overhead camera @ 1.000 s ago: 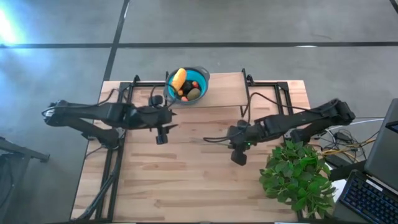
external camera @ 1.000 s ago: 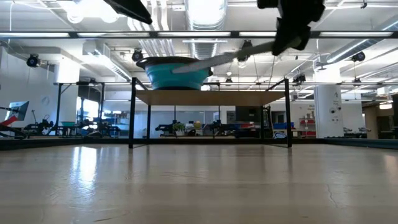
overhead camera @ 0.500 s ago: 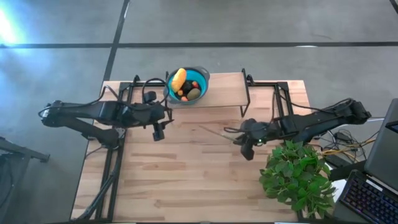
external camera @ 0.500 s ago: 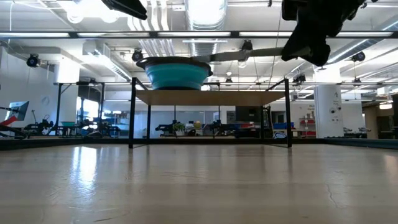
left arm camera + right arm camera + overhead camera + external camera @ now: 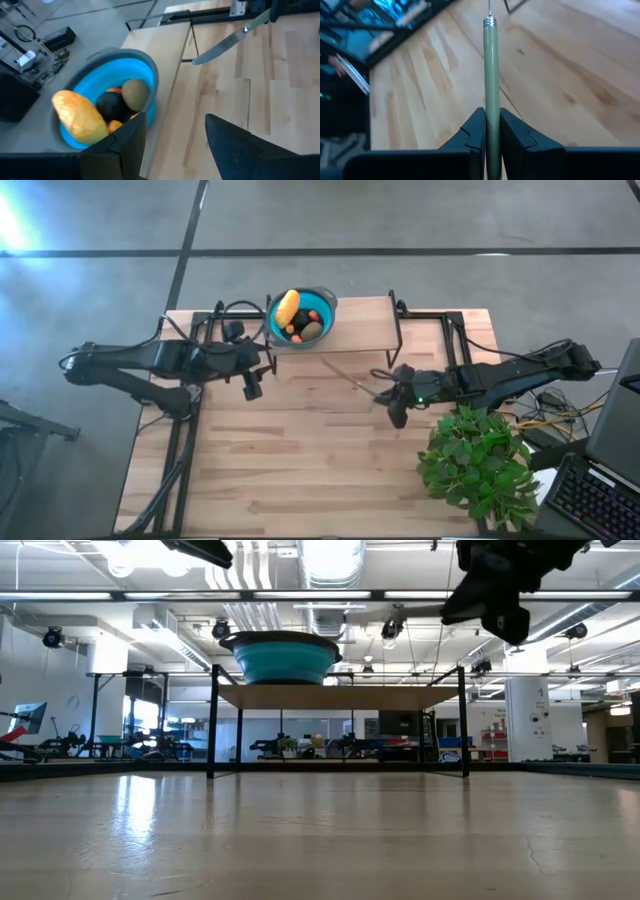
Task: Pick & Place Fruit
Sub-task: Put the green table knife on the shelf
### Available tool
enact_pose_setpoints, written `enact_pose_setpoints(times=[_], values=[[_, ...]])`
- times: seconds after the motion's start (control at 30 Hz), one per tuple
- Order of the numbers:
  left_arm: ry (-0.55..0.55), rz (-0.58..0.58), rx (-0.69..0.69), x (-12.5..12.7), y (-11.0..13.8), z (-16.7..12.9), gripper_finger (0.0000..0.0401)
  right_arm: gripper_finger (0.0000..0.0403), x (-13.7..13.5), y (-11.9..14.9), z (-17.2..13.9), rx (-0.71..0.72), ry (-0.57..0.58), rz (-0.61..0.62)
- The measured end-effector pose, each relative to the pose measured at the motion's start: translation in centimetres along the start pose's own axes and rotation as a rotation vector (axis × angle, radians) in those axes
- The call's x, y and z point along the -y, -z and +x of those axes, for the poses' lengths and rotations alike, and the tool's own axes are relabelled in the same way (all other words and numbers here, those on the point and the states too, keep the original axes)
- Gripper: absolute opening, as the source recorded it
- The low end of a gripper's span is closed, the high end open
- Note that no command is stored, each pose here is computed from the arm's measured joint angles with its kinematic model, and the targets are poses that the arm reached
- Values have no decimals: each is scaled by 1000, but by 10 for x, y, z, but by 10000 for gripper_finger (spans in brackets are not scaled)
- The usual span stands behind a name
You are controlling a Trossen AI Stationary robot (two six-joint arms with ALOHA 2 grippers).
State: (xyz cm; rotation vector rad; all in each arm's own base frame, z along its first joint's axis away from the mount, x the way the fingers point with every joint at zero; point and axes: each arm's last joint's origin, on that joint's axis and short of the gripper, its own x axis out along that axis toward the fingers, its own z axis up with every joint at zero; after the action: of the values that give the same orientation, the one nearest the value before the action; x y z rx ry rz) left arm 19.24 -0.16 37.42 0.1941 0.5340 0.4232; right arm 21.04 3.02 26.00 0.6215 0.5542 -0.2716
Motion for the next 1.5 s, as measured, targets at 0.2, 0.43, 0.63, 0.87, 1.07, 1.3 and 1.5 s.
enact_pose_setpoints(times=[0.2, 0.43, 0.63, 0.87, 1.07, 1.3, 1.5], values=[[-40, -3, 40, -17, 1, -14, 207, 29, 1, -11, 1, 119, 16, 75], [-84, -14, 71, -33, 4, -26, 207, 29, 11, -22, 2, 256, 115, 234], [-92, 4, 79, -36, 4, -29, 207, 29, 19, -33, 2, 398, 176, 374], [-91, 1, 77, -36, 4, -29, 207, 29, 30, -42, 2, 544, 248, 552], [-96, -7, 75, -37, 5, -29, 207, 29, 37, -46, 17, 599, 248, 716], [-112, -10, 57, -40, 6, -28, 206, 29, 38, -46, 47, 607, 289, 845], [-113, 10, 50, -40, 7, -27, 206, 29, 28, -60, 67, 604, 304, 861]])
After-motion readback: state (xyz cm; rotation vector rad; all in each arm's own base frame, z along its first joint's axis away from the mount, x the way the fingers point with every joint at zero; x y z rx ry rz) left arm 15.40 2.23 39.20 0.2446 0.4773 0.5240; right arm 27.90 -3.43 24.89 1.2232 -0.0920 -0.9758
